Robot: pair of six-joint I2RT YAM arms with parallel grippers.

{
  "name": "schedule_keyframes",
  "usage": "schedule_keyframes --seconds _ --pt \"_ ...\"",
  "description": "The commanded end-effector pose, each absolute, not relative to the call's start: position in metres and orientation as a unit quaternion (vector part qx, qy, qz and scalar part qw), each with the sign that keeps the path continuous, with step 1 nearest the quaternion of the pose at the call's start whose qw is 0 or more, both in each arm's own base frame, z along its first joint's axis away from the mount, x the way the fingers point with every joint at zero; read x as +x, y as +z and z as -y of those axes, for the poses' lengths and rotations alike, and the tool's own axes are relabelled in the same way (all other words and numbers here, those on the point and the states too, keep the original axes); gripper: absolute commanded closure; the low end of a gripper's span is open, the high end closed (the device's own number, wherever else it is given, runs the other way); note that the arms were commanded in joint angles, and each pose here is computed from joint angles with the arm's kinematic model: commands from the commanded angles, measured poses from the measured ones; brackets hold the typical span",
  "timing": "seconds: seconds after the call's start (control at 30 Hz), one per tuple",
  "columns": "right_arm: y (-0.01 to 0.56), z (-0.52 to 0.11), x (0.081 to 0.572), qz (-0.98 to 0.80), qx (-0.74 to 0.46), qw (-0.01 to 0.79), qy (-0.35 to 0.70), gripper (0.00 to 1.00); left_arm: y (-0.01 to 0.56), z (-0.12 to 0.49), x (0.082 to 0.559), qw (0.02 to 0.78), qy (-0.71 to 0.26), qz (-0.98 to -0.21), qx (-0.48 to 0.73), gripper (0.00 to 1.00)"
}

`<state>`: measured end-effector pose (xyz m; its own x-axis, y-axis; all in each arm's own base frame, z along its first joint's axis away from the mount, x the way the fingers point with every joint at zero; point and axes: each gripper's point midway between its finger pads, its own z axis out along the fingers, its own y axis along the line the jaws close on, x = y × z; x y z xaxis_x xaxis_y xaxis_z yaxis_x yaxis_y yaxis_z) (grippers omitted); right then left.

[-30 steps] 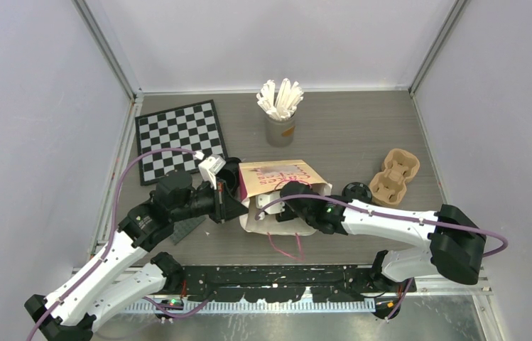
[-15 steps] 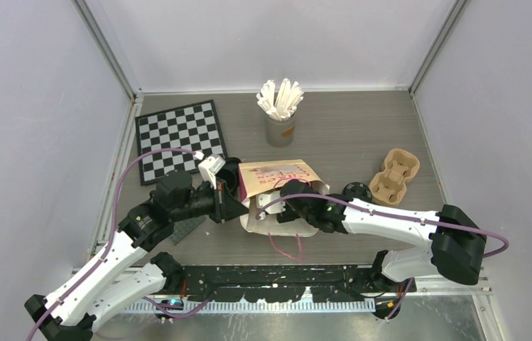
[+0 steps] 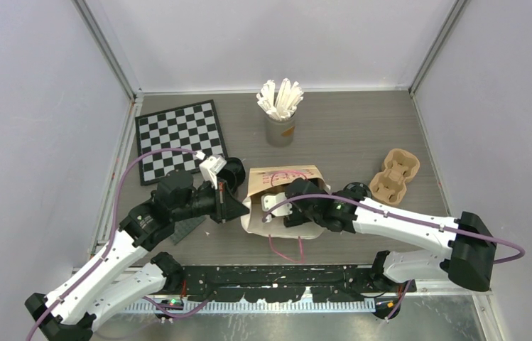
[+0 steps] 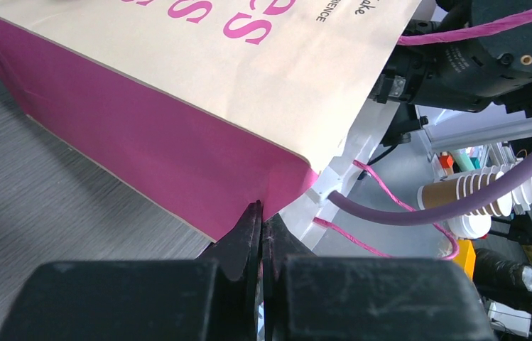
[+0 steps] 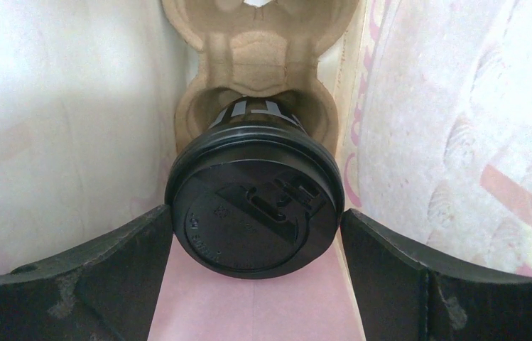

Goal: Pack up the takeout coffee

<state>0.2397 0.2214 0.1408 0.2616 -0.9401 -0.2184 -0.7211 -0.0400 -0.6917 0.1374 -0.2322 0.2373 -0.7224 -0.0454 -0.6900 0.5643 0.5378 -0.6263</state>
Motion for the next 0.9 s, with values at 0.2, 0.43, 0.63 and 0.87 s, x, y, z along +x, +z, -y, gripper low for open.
schedule_keyframes --seconds 0.2,0.43,0.63,0.87 --pt "0.169 -0.218 0.227 -0.593 -0.699 0.378 -0.129 0.08 0.242 0.233 0.137 0.344 -0.459 -0.802 0.168 1.00" --pt "0.175 -0.223 0.222 -0.596 -0.698 0.380 -0.112 0.14 0.244 0.233 0.138 0.345 -0.457 -0.802 0.170 1.00" --pt "0.172 -0.218 0.220 -0.604 -0.688 0.386 -0.110 0.26 0.243 0.234 0.137 0.343 -0.459 -0.802 0.171 1.00" --pt "0.168 -0.216 0.220 -0.608 -0.682 0.391 -0.112 0.34 0.244 0.236 0.136 0.339 -0.464 -0.800 0.174 1.00"
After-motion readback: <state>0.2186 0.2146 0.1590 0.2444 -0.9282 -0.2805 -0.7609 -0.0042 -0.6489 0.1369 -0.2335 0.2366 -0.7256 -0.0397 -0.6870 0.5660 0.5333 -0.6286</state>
